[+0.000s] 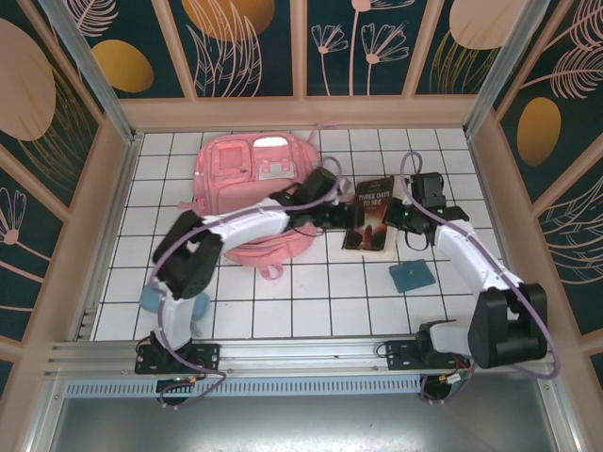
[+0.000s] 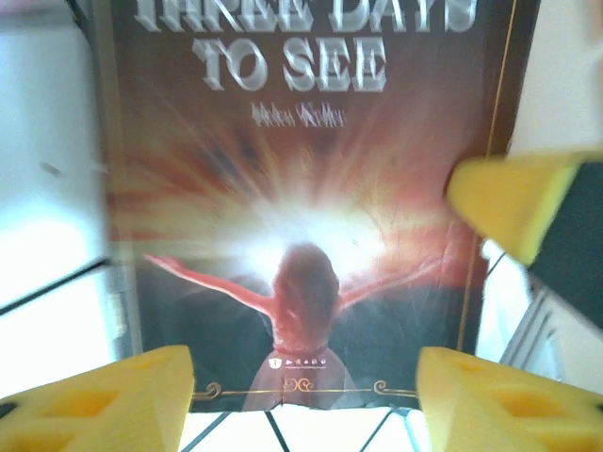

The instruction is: Pack the student bag

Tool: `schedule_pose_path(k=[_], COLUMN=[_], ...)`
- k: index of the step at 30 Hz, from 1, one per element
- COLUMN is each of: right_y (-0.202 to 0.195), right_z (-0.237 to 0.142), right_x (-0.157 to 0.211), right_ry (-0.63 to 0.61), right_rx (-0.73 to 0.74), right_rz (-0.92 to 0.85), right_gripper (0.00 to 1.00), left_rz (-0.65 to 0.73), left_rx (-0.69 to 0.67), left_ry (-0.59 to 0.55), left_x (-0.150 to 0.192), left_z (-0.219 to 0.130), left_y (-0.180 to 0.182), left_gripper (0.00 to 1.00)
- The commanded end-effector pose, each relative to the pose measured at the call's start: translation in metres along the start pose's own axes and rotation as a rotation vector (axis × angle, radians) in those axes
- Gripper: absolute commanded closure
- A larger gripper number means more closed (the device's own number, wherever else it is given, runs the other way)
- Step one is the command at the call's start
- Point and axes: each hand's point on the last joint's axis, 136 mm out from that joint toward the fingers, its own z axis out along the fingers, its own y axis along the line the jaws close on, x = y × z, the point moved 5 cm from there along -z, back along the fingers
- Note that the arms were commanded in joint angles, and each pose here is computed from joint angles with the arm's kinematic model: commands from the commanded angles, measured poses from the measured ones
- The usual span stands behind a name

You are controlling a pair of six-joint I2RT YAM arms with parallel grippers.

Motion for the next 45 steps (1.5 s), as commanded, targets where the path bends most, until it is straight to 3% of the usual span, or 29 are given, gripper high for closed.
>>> schedule_pose_path(k=[1,5,10,16,21,24,28,34,36,40,42,45], right_y=[0.043,0.071,0.1,0.119,0.133,0.135,0.133,0.125,0.123,0.116,0.118,0.123], right_z=[-0.032,-0.054,-0.071,-0.071,-0.074,-0.069,-0.06,-0.047,-0.047,-0.052,-0.057,-0.059], right_x=[-0.027,-0.036,-0.041,-0.039,-0.038,-0.039,-0.039,-0.044,-0.046,-0.046,-0.041,-0.029], right_ry=[-0.105,-0.124,-0.102,-0.024,0.028,0.049,0.07,0.068,0.035,-0.058,-0.099,-0.133], right_rx=[-0.238,-0.417,-0.64,-0.824,-0.974,-0.975,-0.957,-0.895,-0.846,-0.767,-0.763,-0.764], right_rz=[-0.076,-0.102,-0.133,-0.15,-0.149,-0.149,-0.139,-0.061,-0.027,0.083,0.121,0.189], right_gripper=[1.0,1.0,1.0,1.0,1.0,1.0,1.0,0.99,0.78,0.3,0.15,0.02], left_rz=[-0.002,-0.025,-0.008,0.008,-0.033,-0.014,0.004,0.006,-0.001,-0.036,-0.073,-0.135], left_rx=[0.028,0.003,0.112,0.25,0.315,0.381,0.425,0.425,0.424,0.415,0.396,0.383], left_ry=[-0.141,-0.196,-0.238,-0.279,-0.232,-0.238,-0.256,-0.307,-0.335,-0.429,-0.483,-0.57], left_x=[-0.035,-0.046,-0.049,-0.049,-0.052,-0.055,-0.059,-0.062,-0.064,-0.073,-0.079,-0.088], left_z=[-0.053,-0.083,-0.109,-0.131,-0.128,-0.136,-0.149,-0.164,-0.169,-0.183,-0.189,-0.196], left_y=[0.009,0.037,0.045,0.028,0.021,0.008,-0.007,-0.016,-0.018,-0.023,-0.021,-0.018], left_gripper=[0.28,0.18,0.02,0.01,0.04,0.11,0.45,0.81,0.88,0.93,0.94,0.94])
